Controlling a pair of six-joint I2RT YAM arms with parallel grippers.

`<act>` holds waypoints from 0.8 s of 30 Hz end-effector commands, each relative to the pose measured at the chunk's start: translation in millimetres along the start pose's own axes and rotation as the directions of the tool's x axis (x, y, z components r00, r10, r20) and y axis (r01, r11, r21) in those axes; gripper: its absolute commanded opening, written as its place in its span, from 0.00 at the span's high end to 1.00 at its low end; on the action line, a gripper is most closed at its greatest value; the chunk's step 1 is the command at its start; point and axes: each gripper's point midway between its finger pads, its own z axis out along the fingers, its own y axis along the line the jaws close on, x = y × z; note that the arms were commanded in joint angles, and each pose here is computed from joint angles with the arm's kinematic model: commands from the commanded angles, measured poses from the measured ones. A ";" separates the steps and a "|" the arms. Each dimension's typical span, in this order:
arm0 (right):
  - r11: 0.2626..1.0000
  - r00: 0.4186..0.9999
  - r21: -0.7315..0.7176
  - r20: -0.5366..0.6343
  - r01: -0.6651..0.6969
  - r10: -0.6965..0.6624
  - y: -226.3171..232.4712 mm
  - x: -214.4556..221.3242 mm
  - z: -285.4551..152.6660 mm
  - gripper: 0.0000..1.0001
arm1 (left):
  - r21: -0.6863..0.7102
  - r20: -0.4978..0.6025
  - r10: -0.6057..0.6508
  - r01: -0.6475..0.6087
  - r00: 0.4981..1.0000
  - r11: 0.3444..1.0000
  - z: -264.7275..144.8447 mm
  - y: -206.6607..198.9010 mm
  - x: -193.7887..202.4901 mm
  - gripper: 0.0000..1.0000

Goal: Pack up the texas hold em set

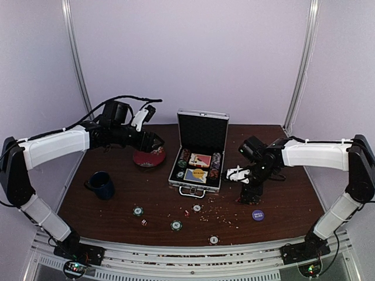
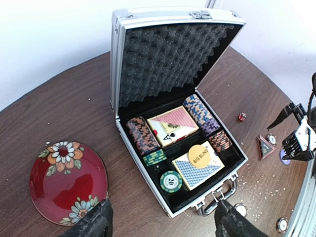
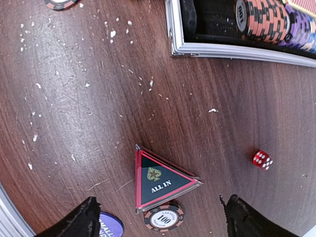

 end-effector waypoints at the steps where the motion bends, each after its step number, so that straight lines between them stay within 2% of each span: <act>1: 0.997 0.997 -0.006 -0.036 -0.071 0.070 -2.9 2.5 4.5 0.10 | -0.032 0.046 0.050 -0.049 0.998 0.998 -11.2 2.7 2.2 0.26; 15: 0.978 0.973 -0.005 -0.101 -0.210 0.208 -27.5 11.9 22.1 0.12 | -0.001 0.078 0.029 -0.029 0.997 1.000 -26.0 -7.1 0.8 0.14; 24: 0.974 0.970 -0.089 -0.144 -0.209 0.195 -19.8 21.9 33.3 0.14 | 0.036 0.067 0.032 -0.034 0.997 0.999 -22.9 -12.7 3.7 0.16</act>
